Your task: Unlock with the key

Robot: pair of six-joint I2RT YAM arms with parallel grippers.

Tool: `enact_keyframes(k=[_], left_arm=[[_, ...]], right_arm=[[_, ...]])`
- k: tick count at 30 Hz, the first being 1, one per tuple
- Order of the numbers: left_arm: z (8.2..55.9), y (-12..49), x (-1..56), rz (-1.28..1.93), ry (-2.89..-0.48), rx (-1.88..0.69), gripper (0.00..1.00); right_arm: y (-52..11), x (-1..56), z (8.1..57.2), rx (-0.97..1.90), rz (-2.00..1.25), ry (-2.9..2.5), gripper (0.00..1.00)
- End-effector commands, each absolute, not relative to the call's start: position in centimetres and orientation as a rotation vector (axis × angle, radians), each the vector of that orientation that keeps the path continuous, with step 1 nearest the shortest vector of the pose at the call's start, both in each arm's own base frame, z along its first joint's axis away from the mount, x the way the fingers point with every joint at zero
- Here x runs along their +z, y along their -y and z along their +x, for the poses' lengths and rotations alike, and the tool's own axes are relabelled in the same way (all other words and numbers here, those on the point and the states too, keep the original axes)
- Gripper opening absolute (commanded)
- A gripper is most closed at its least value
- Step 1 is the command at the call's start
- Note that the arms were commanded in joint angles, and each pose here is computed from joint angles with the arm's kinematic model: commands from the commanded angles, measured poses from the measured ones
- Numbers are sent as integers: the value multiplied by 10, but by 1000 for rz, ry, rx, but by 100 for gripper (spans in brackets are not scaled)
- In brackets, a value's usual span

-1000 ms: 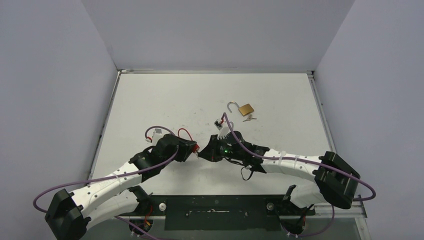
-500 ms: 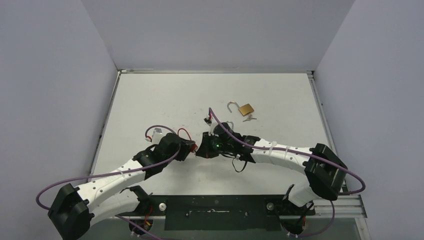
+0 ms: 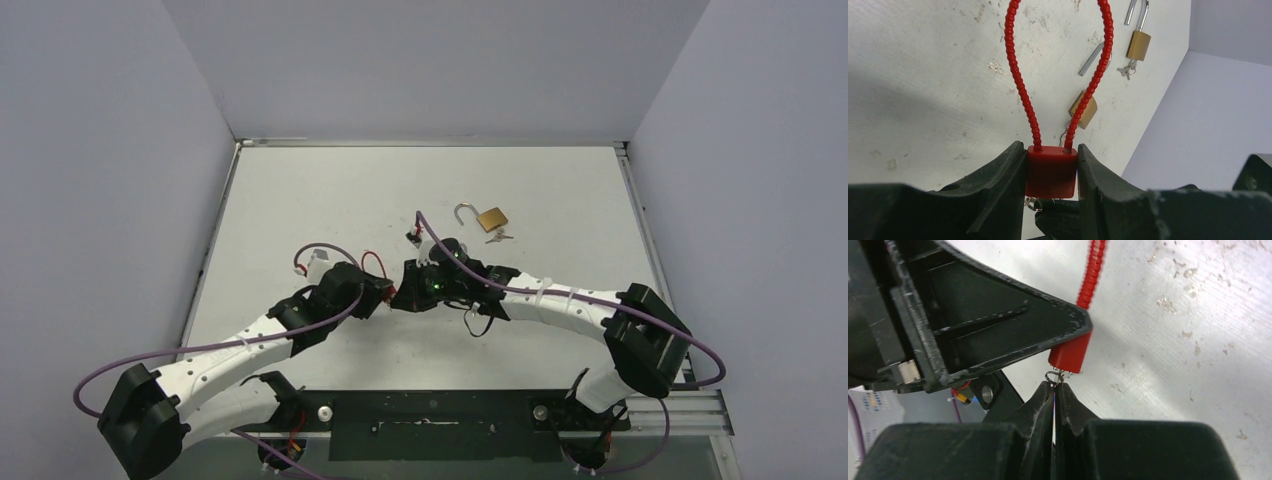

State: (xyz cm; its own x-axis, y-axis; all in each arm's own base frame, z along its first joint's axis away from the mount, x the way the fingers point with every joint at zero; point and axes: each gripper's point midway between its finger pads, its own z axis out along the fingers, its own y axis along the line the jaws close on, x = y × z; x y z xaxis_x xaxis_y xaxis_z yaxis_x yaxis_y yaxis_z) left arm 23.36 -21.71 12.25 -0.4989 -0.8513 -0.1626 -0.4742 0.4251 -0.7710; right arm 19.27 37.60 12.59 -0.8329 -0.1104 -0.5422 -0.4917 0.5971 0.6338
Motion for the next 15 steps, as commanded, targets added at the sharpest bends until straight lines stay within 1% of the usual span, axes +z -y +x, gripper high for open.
enact_keyframes(k=[1,5,6,7,10,13,15], left_arm=[[213,264,175,-1016,-2167,-1275,0],[213,260,176,-1038,-2139,-1289,0],[214,258,178,-1040,-2125,-1290,0],[215,256,179,-1042,-2110,-1291,0],[219,248,183,-1044,-2057,-1276,0],[223,242,186,-1034,-2020,-1249,0],[226,241,190,-1001,-1999,-1243,0]], right_arm=[[-400,182,222,1130,-531,-1997,0],[-389,178,224,1098,-443,-2035,0],[-386,179,223,1103,-430,-2034,3],[-383,182,220,1117,-421,-2023,7],[-369,191,210,1150,-394,-1986,24],[-353,201,198,1201,-374,-1922,43],[-342,203,189,1234,-360,-1875,53]])
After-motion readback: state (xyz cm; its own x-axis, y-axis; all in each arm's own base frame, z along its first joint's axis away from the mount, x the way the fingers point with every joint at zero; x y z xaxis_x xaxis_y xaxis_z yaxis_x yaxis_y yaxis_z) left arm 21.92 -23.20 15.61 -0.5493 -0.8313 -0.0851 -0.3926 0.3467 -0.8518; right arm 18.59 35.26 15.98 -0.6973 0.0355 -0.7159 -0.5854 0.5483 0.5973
